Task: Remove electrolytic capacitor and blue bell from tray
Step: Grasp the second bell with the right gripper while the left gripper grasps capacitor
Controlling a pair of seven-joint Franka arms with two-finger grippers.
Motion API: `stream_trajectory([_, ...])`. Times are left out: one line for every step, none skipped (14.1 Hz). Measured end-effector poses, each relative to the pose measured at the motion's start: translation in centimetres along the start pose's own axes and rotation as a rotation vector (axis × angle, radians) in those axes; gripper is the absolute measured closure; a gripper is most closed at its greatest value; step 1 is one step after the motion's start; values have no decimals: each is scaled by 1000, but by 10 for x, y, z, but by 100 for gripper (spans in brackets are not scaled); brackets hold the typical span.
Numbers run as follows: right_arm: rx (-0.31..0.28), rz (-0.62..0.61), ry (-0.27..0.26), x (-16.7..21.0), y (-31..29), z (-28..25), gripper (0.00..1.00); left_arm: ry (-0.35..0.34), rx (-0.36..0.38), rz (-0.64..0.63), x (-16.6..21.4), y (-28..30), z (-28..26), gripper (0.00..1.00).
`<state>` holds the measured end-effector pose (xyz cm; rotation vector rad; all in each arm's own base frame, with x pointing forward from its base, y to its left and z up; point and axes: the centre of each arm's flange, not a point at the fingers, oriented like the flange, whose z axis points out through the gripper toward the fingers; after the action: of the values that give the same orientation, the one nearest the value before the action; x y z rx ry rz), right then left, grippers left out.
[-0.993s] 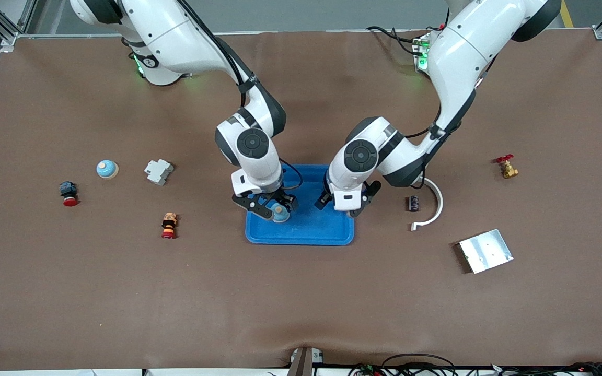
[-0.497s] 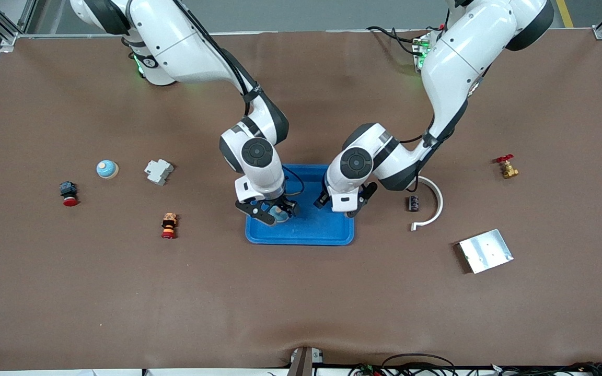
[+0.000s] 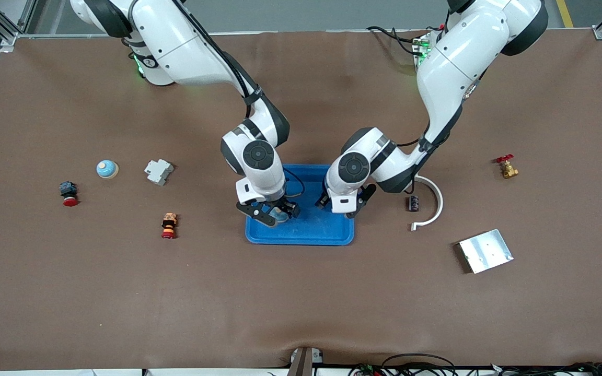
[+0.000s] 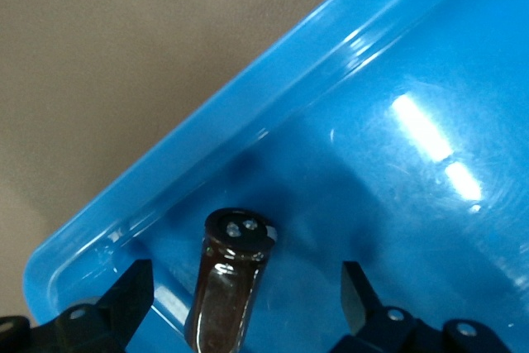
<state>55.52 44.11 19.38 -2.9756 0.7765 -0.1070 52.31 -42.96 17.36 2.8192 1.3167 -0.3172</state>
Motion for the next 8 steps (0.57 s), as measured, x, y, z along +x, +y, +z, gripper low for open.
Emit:
stream_trajectory([0, 0, 0, 0, 0, 0, 16, 0, -2, -1, 0, 1, -1, 0])
stream_trajectory([0, 0, 0, 0, 0, 0, 26, 0, -5, -1, 1, 1, -2, 6])
stream_trajectory([1, 0, 0, 0, 0, 0, 37, 1, -7, -2, 1, 2, -3, 6])
stream_trajectory([2, 0, 1, 0, -1, -1, 37, 1, -9, -2, 1, 3, -4, 14])
stream_trajectory([3, -1, 1, 1, -1, -2, 37, 2, -10, -3, 2, 3, -4, 24])
stream_trajectory([3, 0, 2, 1, -2, -2, 37, 3, -11, -5, 3, 3, -5, 34])
stream_trajectory([7, 0, 3, 1, -3, -4, 37, 4, -12, -6, 4, 4, -5, 47])
stream_trajectory([9, 0, 5, 3, -5, -7, 37, 5, -15, -8, 6, 4, -6, 56])
